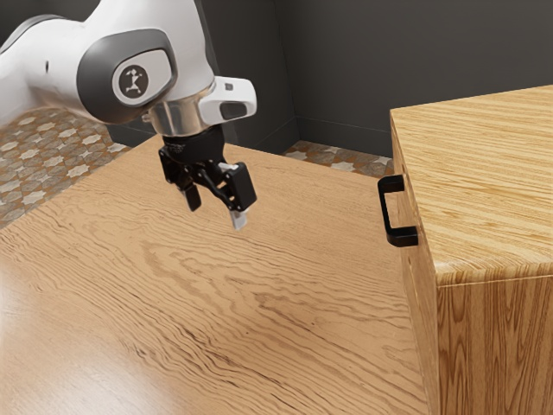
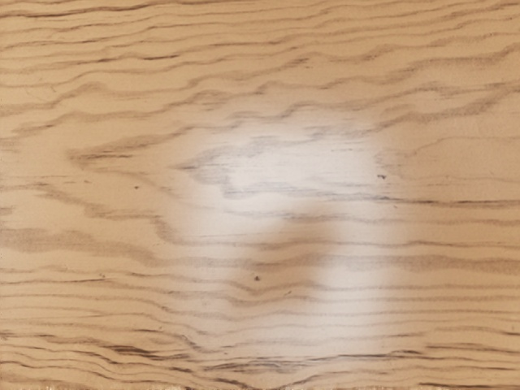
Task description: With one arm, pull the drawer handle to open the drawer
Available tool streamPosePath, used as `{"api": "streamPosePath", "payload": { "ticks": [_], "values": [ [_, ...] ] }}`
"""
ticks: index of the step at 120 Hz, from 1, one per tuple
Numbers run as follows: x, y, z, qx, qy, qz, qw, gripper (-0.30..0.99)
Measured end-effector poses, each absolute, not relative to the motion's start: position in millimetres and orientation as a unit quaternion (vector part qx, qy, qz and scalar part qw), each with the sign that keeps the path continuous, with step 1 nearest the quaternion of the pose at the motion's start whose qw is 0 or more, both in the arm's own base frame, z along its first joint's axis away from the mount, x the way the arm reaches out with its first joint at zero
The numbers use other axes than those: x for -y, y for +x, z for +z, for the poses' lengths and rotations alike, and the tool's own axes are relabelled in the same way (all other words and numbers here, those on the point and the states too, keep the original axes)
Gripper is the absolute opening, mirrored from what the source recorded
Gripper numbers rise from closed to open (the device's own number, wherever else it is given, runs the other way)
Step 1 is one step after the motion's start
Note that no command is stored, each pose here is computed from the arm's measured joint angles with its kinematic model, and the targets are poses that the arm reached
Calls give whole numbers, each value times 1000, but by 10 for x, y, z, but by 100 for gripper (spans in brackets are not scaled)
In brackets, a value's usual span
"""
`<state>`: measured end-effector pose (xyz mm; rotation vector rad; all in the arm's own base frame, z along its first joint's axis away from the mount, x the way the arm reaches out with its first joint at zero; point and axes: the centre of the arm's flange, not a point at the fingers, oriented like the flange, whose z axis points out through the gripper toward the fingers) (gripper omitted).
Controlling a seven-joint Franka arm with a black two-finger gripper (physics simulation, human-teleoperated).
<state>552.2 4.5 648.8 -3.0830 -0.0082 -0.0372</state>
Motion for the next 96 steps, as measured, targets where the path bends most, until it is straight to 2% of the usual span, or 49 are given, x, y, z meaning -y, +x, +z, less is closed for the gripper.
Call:
{"api": "streamPosePath", "payload": {
  "ticks": [28,36,47,58,70,96],
  "values": [
    [-58,5498,6517,6,-1000,-10,29,69],
    [-71,5402,6862,10,-999,-35,33,69],
    [-145,4995,7538,33,-995,-89,43,69],
    [-80,4862,7681,64,-993,-96,14,69],
    [114,5018,7514,109,-990,-84,-11,69],
    [515,5106,7523,182,-977,-105,-46,69]
  ]
}}
